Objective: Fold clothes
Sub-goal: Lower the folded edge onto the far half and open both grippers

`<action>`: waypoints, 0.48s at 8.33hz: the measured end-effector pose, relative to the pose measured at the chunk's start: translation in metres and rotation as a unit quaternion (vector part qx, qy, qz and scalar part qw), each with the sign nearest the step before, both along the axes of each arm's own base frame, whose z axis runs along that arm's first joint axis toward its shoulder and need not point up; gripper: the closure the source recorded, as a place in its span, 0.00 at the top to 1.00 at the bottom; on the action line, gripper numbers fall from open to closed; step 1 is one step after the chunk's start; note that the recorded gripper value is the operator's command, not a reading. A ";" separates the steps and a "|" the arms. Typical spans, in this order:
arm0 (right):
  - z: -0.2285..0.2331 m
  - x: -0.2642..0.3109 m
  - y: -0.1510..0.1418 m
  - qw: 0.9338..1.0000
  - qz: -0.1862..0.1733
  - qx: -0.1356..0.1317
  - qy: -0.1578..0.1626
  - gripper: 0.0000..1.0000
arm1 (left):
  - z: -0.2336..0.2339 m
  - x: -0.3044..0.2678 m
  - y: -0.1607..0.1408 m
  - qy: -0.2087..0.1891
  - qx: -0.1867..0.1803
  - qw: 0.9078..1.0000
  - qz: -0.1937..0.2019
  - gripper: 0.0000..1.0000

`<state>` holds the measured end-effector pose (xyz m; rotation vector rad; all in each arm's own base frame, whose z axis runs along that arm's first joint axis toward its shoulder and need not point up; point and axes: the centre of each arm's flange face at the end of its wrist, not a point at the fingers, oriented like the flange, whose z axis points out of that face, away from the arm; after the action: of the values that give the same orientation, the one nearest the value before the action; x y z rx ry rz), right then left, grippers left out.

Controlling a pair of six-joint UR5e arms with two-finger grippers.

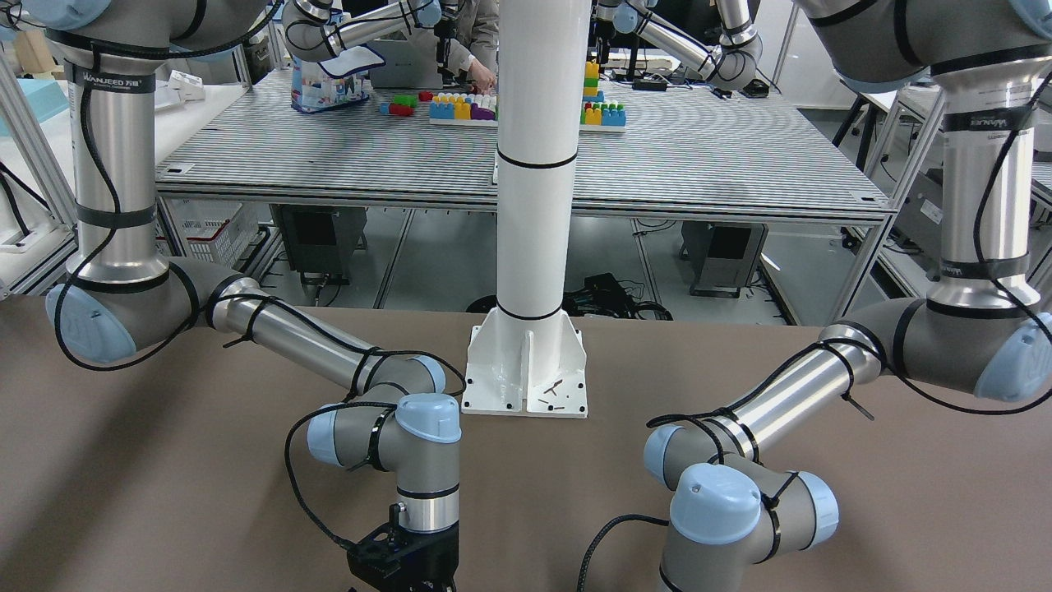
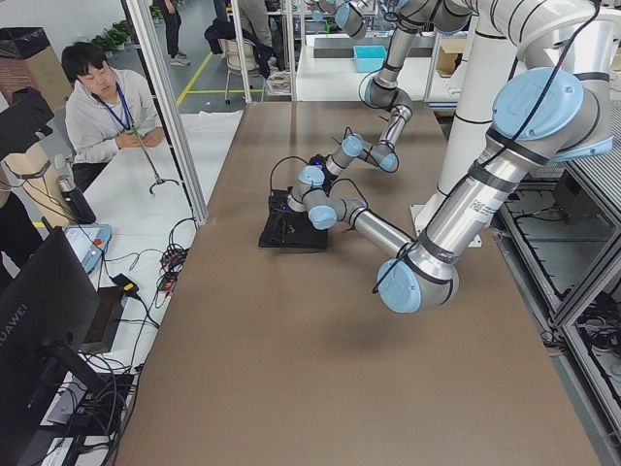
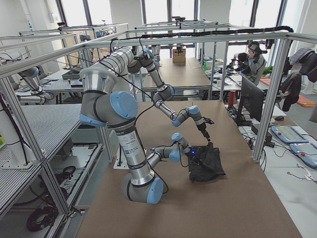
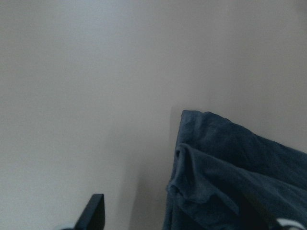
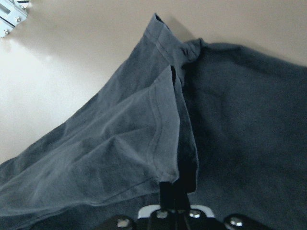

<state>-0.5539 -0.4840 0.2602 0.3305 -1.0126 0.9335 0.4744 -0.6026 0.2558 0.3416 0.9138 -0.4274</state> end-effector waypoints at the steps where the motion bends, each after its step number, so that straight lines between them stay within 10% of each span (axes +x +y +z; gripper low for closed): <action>1: -0.001 0.009 -0.010 1.000 0.007 0.004 -0.001 0.00 | 0.001 0.000 0.000 0.000 0.000 1.000 0.000 1.00; 4: 0.001 0.041 -0.049 0.999 0.037 0.008 0.009 0.00 | 0.001 0.000 0.000 0.000 0.000 1.000 0.000 1.00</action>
<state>-0.5131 -0.5332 0.2613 0.3915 -0.9982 0.9873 0.4744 -0.6024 0.2566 0.3410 0.9129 -0.4273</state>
